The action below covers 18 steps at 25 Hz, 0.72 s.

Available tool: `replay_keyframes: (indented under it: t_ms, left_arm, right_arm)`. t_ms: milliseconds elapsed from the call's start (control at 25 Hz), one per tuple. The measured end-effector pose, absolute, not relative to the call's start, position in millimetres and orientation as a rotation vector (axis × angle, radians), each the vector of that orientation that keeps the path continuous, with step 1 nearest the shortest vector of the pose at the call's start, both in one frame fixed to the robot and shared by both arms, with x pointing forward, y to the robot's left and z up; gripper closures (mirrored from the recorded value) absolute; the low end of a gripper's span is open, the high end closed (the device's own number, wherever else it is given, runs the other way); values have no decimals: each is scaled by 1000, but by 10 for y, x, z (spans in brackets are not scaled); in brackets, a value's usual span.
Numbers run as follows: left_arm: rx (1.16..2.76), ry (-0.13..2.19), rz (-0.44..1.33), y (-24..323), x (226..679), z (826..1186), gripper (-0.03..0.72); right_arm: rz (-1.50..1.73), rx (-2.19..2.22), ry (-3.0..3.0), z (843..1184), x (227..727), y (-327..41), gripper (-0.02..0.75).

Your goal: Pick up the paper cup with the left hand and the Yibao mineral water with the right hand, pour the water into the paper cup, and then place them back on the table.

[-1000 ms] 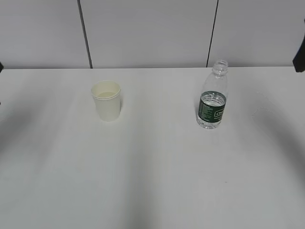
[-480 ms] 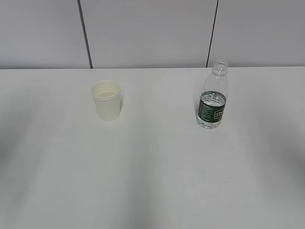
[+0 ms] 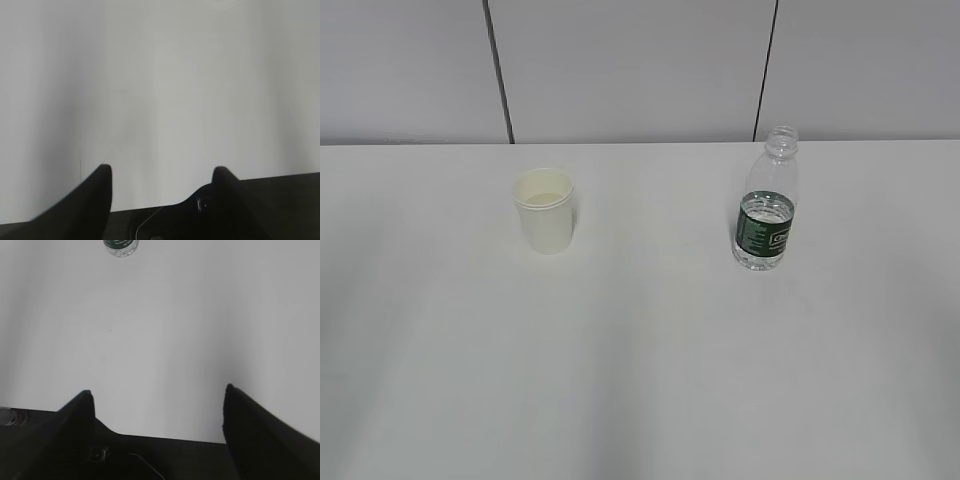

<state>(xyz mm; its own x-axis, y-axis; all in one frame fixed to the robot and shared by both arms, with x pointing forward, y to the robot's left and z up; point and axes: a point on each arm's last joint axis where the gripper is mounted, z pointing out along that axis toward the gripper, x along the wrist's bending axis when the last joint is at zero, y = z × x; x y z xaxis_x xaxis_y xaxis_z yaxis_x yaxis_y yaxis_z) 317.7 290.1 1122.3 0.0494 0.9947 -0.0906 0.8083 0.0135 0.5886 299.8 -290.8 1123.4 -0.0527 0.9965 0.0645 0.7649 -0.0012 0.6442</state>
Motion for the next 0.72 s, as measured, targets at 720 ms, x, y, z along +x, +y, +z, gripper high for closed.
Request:
replay_keyframes:
  t_ms: [720]
  left_arm:
    - [1639, 1569, 771, 3001, 2162, 10688, 302]
  right_arm:
    - [799, 1666, 1705, 10660, 2352, -3034, 153]
